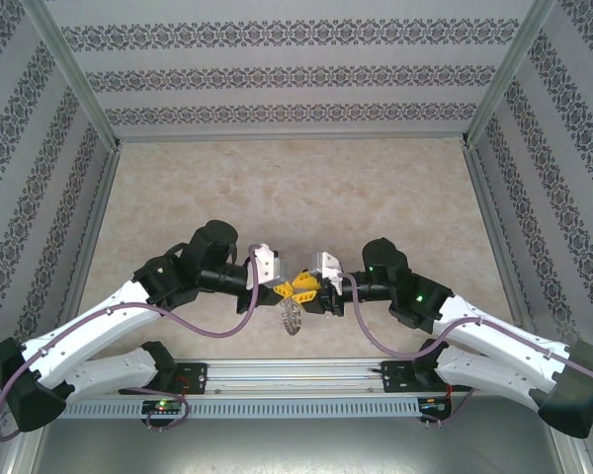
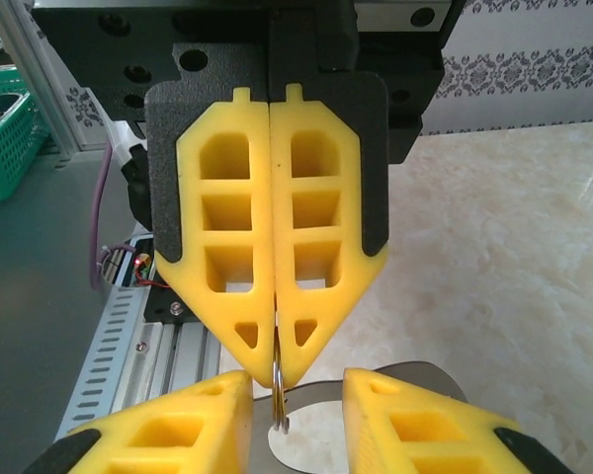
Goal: Put the keys on the keyring
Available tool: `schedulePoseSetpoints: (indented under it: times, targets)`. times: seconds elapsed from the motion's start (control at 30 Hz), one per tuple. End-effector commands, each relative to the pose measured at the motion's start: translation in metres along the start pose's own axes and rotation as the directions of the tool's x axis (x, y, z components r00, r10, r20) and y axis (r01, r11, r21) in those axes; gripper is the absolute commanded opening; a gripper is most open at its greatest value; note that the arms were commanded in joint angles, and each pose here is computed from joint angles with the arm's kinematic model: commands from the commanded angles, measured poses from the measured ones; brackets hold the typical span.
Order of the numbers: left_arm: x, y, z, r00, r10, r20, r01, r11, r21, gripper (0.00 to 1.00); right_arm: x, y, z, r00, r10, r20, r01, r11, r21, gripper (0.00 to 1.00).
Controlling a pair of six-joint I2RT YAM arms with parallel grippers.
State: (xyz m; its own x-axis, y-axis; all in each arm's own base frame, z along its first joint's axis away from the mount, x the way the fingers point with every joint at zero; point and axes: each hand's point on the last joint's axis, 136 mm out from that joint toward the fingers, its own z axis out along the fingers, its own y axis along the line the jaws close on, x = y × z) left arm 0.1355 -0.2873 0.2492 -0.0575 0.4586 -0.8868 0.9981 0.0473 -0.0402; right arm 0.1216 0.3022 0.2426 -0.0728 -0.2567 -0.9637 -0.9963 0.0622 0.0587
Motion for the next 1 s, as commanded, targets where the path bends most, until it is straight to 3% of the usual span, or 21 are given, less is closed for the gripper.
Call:
schedulePoseSetpoints:
  times: [0.0, 0.27, 0.47, 0.97]
  targets:
    - [-0.016, -0.005, -0.002, 0.998, 0.049, 0.032, -0.049, 0.999, 0.016, 0.00, -0.014, 0.006, 0.002, 0.999, -0.040, 0.024, 0.041, 0.999, -0.030, 0.28]
    - [-0.017, -0.004, -0.001, 0.998, 0.053, 0.038, -0.053, 0.999, 0.009, 0.00, -0.008, 0.003, 0.005, 0.999, -0.032, -0.004, 0.032, 0.999, -0.023, 0.18]
    - [-0.020, -0.004, -0.002, 0.997, 0.062, 0.048, -0.063, 0.998, 0.001, 0.00, -0.005, 0.000, 0.006, 0.999, -0.031, -0.016, 0.031, 1.000, -0.003, 0.00]
    - [-0.032, -0.014, -0.014, 0.986, 0.078, 0.148, -0.077, 0.997, -0.014, 0.00, -0.019, 0.004, -0.007, 0.996, -0.072, 0.050, 0.071, 0.997, 0.021, 0.00]
